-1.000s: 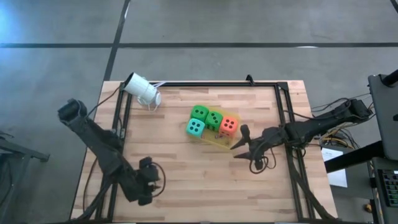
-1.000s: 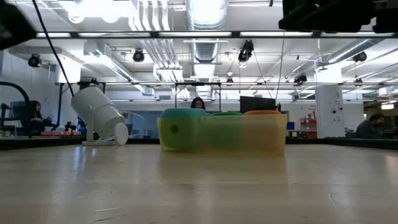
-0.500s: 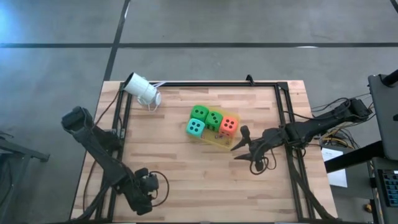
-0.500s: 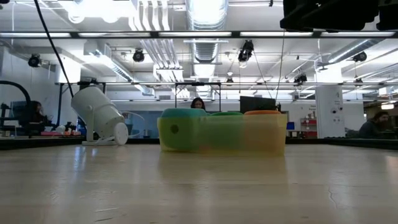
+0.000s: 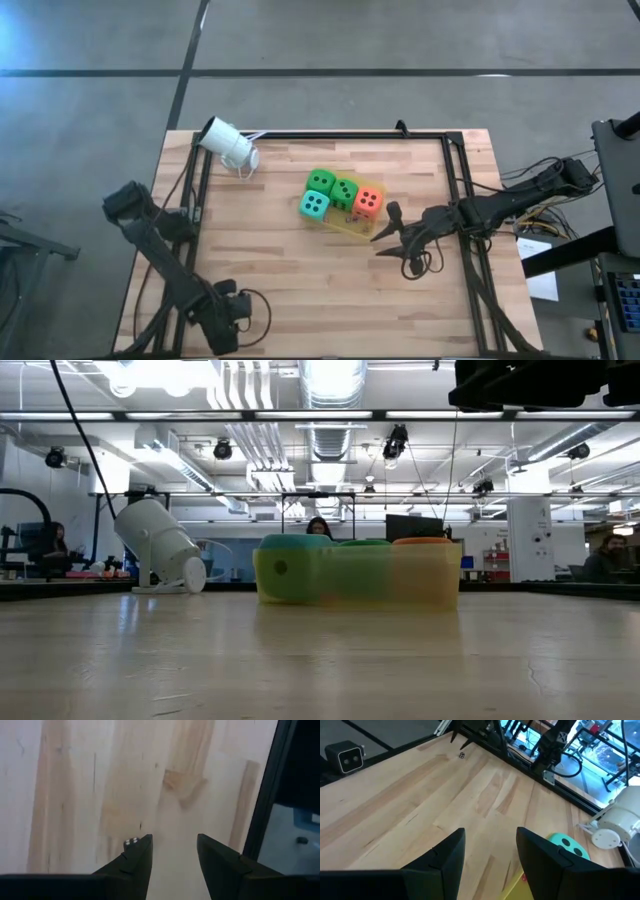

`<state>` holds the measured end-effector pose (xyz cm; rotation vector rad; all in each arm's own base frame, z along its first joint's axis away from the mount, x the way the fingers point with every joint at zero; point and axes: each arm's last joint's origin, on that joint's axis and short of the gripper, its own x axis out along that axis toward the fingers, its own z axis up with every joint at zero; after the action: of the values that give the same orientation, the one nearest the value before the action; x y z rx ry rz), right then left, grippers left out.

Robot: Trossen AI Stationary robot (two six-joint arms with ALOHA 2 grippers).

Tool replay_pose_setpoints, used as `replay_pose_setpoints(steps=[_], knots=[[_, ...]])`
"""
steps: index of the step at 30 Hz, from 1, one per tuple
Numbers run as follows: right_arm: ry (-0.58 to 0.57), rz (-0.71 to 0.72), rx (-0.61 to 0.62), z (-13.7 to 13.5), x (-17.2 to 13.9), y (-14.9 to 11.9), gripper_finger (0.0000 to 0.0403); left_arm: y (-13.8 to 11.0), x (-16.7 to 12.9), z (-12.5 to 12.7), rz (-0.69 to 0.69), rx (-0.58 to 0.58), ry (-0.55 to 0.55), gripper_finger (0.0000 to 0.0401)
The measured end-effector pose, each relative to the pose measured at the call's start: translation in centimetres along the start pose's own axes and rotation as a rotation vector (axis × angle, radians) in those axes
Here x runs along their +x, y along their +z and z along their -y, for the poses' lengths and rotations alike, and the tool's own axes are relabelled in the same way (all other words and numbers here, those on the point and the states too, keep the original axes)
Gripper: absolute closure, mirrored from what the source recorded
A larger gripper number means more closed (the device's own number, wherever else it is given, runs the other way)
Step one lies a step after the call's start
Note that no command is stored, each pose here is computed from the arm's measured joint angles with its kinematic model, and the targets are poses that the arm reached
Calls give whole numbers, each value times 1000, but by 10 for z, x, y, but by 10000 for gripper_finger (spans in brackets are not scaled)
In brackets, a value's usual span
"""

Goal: Pick & Place Dice
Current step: Put the small black dice into the yellow bin

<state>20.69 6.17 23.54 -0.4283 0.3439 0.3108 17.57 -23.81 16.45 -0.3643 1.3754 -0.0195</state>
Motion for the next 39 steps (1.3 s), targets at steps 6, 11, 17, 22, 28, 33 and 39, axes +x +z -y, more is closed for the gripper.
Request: replay_pose_setpoints(steps=[6, 11, 17, 22, 28, 33, 39], knots=[[-4, 8, 0, 0, 0, 1, 229, -5, 1, 6, -16, 24, 58, 240], [-12, 30, 0, 1, 0, 3, 229, -6, 4, 2, -31, 26, 105, 240], [-12, 30, 1, 1, 0, 3, 229, -8, 5, -3, -49, 10, 154, 240], [-12, 29, 1, 1, 0, 3, 230, -8, 8, -3, -51, 10, 160, 240], [-12, 29, 1, 1, 0, 3, 229, -8, 19, -2, -53, 10, 165, 240], [-12, 29, 1, 1, 0, 3, 229, -9, 27, -3, -65, 6, 195, 240], [-11, 28, 1, 1, 0, 3, 229, -9, 28, -3, -54, -21, 196, 240]])
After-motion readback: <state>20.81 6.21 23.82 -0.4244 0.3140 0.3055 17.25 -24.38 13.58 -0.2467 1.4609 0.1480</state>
